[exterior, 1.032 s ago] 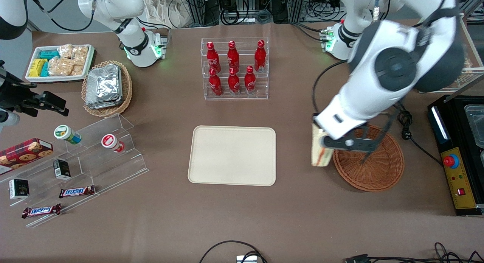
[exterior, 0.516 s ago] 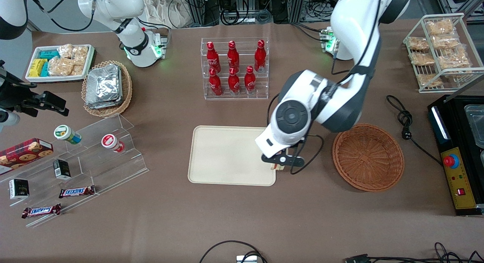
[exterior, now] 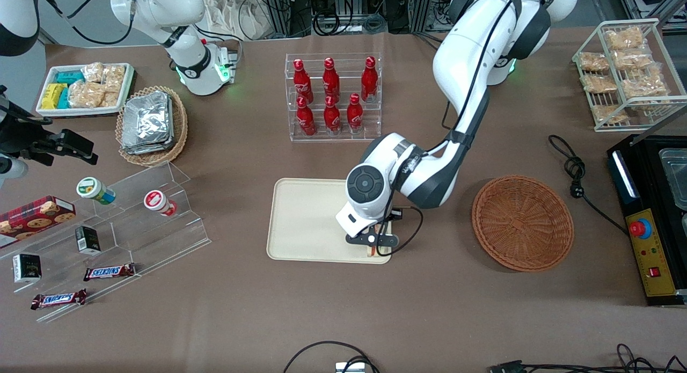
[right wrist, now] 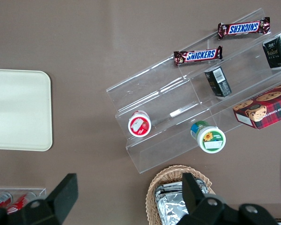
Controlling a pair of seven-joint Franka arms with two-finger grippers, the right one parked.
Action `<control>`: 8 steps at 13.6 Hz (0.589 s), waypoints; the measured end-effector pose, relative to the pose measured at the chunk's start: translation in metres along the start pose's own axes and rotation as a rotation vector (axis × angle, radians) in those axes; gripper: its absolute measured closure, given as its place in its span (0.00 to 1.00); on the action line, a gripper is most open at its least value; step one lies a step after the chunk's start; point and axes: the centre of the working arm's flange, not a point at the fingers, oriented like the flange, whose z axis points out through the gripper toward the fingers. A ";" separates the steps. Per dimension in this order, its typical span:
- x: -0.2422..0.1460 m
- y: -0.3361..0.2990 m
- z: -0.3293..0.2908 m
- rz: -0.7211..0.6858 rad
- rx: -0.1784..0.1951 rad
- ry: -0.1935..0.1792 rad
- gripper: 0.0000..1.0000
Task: Place sandwich from basket to tray
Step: 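Lower the sandwich onto the tray and open the left gripper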
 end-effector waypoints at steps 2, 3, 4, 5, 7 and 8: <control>0.002 0.000 0.011 0.003 0.022 0.003 0.83; 0.002 0.001 0.014 -0.006 0.027 0.007 0.83; 0.002 0.003 0.016 -0.017 0.026 0.013 0.84; 0.003 0.005 0.016 -0.023 0.020 0.023 0.83; 0.003 0.007 0.016 -0.028 0.013 0.034 0.65; 0.003 0.008 0.016 -0.029 0.013 0.036 0.56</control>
